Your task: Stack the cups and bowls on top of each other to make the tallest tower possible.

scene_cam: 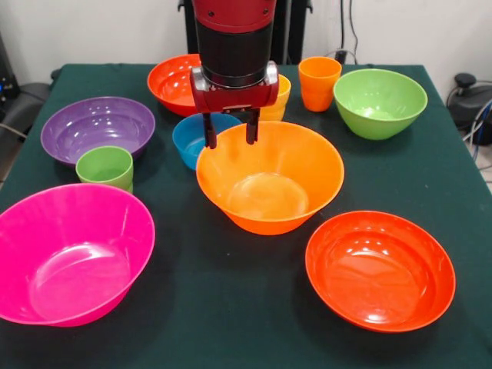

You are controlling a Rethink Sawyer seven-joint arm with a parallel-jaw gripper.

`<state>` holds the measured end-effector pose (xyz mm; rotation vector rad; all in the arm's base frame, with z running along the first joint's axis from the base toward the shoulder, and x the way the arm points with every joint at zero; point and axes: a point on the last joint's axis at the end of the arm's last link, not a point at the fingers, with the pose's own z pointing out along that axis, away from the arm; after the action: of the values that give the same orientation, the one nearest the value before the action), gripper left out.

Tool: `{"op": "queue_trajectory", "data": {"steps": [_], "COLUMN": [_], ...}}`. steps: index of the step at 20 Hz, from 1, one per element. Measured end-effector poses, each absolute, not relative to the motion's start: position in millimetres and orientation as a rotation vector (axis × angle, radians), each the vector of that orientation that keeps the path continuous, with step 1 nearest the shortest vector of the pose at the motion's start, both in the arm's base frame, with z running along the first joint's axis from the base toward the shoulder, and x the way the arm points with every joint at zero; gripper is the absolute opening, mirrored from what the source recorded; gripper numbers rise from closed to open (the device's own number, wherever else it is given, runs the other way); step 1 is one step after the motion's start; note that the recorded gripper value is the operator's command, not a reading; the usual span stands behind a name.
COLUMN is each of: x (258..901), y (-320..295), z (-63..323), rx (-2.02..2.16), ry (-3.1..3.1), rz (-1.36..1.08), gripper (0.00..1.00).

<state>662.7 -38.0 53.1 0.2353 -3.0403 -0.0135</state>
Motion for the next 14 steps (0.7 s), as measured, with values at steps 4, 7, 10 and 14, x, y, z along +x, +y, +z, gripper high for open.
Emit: {"op": "queue_trajectory", "data": {"steps": [4, 7, 10, 14], "x": [660, 660, 658, 656], "y": [-37, -36, -32, -20], "z": [52, 52, 53, 61], "rx": [0.244, 0.252, 0.267, 0.302], "ry": [-3.036, -3.036, -3.035, -3.036], "rz": [-0.011, -0.008, -0.012, -0.027], "gripper": [1.0, 1.0, 1.0, 1.0]}}
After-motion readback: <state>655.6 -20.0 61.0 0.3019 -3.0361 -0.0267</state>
